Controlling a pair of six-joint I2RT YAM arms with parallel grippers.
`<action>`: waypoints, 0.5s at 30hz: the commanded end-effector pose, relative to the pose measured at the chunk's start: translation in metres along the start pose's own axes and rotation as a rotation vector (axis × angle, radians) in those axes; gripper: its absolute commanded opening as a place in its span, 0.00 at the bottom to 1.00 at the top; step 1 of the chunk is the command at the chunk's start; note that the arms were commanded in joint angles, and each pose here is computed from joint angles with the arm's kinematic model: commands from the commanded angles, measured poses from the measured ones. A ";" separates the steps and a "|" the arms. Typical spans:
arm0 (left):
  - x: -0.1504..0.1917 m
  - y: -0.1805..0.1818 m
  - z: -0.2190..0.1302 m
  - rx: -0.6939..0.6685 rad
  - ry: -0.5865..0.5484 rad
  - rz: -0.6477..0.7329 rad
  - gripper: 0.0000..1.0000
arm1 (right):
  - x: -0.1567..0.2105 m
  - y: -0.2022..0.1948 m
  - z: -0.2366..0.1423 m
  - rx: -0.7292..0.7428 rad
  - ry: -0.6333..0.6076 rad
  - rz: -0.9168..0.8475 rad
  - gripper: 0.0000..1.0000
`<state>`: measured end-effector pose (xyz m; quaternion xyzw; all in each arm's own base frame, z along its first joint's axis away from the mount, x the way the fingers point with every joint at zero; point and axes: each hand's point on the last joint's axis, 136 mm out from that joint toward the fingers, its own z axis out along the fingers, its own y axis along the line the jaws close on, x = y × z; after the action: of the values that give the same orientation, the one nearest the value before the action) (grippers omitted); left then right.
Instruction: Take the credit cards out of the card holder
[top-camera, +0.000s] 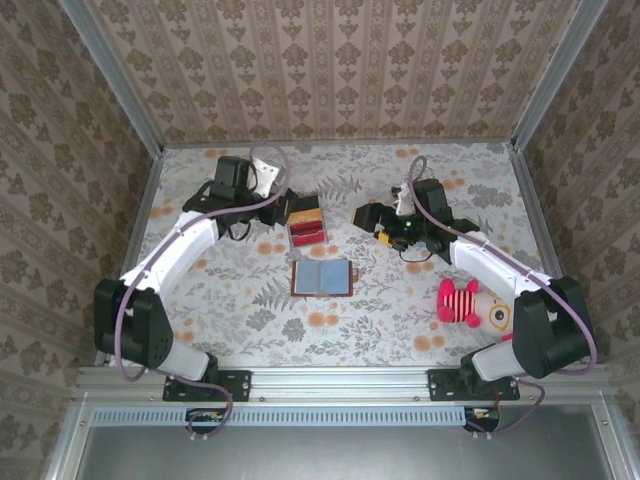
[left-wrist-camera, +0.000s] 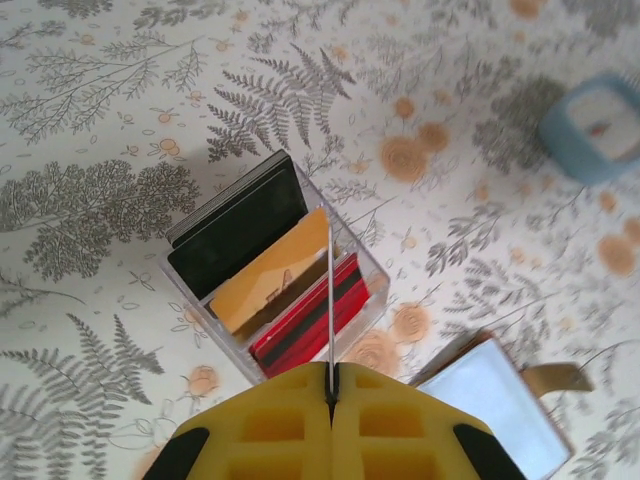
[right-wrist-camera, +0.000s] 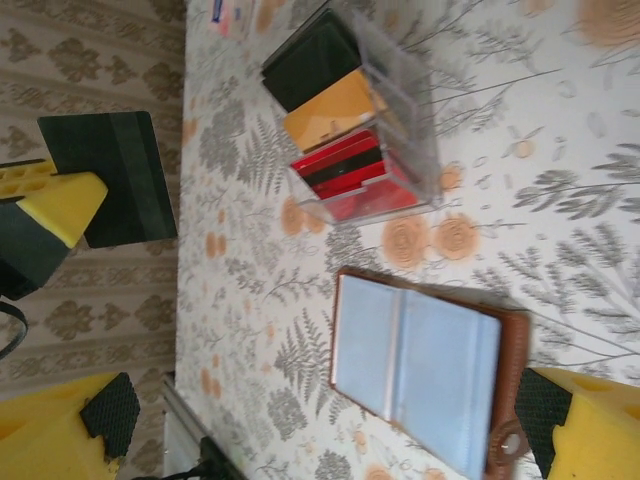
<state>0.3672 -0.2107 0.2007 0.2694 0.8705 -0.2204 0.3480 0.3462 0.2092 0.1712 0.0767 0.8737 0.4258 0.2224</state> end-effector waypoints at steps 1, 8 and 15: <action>-0.026 0.001 0.002 0.008 -0.031 0.282 0.00 | -0.002 -0.011 -0.009 0.058 -0.018 -0.016 1.00; -0.027 -0.011 0.034 0.084 -0.022 0.632 0.00 | -0.002 -0.019 -0.012 0.087 -0.012 -0.010 1.00; -0.021 0.004 0.063 0.096 0.071 0.773 0.00 | 0.002 -0.023 -0.009 0.096 0.007 -0.003 1.00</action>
<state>0.4075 -0.2492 0.1750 0.5462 0.7421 -0.1301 0.3662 0.3435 0.1931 0.1560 0.0855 0.8909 0.3911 0.2146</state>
